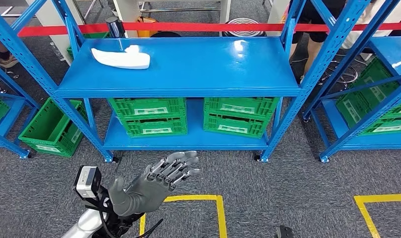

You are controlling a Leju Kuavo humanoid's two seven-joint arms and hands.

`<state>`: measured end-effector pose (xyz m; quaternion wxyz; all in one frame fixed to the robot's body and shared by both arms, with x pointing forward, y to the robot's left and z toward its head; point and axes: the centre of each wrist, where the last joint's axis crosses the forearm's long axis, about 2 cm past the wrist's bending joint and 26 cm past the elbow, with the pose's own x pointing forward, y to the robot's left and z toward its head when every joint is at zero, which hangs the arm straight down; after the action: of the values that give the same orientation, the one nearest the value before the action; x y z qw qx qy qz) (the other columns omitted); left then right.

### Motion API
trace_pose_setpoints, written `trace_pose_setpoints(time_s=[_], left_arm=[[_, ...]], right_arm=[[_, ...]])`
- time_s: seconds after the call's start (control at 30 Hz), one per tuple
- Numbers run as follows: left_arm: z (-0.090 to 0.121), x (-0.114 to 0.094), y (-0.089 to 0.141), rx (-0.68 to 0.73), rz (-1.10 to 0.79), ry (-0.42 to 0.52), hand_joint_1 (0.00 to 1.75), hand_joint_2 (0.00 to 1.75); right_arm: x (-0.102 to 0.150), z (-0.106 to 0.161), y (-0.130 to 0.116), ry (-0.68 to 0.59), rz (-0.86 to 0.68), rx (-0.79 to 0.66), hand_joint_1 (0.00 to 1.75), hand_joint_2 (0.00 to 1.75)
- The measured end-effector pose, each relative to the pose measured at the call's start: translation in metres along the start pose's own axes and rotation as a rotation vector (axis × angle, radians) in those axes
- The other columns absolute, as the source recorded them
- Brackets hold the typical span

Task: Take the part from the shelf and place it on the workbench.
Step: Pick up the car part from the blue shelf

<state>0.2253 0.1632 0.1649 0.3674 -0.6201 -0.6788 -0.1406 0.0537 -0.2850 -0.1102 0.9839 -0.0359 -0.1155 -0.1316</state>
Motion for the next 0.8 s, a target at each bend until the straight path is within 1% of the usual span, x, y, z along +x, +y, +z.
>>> trace_pose_setpoints(time_s=[0.57,0.8], left_arm=[[0.001,0.0,-0.002,-0.013,0.01,0.002,0.0,0.0],[-0.001,0.002,-0.001,-0.015,0.015,-0.004,0.0,0.0]], right_arm=[[-0.001,0.0,0.002,-0.011,0.02,0.023,0.0,0.0],[-0.012,0.002,0.004,0.002,0.018,0.028,0.0,0.0]])
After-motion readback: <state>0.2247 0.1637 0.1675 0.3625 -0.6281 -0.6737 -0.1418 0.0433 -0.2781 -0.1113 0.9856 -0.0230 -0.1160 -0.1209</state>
